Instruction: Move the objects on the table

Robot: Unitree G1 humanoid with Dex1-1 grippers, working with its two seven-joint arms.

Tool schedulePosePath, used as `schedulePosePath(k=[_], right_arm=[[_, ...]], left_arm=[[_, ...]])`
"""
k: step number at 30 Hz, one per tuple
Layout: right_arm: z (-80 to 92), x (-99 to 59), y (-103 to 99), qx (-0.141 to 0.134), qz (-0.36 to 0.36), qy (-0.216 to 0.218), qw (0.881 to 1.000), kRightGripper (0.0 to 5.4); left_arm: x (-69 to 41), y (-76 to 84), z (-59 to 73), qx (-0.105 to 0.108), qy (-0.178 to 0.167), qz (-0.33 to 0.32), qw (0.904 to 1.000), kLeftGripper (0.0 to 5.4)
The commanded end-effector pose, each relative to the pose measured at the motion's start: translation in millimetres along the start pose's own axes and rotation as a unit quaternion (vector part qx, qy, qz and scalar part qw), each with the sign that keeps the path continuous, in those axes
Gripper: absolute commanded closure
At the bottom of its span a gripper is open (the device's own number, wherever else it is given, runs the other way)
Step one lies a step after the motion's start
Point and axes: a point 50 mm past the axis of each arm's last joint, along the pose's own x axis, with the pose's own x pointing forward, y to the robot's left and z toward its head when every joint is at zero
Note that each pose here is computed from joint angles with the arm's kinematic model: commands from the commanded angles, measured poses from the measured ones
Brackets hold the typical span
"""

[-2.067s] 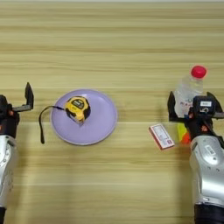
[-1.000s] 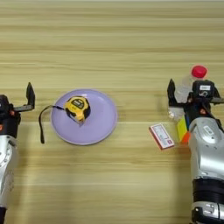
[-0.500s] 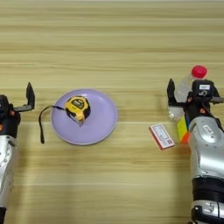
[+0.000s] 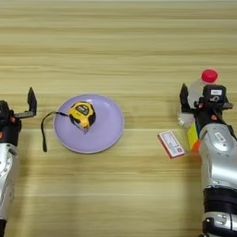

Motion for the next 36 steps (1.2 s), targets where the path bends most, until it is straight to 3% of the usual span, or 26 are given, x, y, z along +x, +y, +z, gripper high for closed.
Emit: schedulePosePath(k=[1,12,25,36], right_arm=[[0.0,1.9,0,0.004,0.004,0.004,1.000,1.57],[-0.4,2.7,1,0.004,0.003,0.004,1.000,2.24],[9.7,5.9,3,0.003,0.008,-0.015,1.000,2.30],[30.9,7.3,11,0.004,0.023,-0.047,0.999,2.30]], left_arm=[[-1.6,0.9,-0.3,0.006,0.001,0.000,1.0000,0.00],[-1.2,1.3,-0.2,0.007,0.001,0.001,1.0000,0.00],[-0.2,0.6,-0.1,0.008,0.000,-0.001,1.0000,0.00],[0.9,-2.2,-0.8,0.009,0.003,-0.010,0.9999,0.00]])
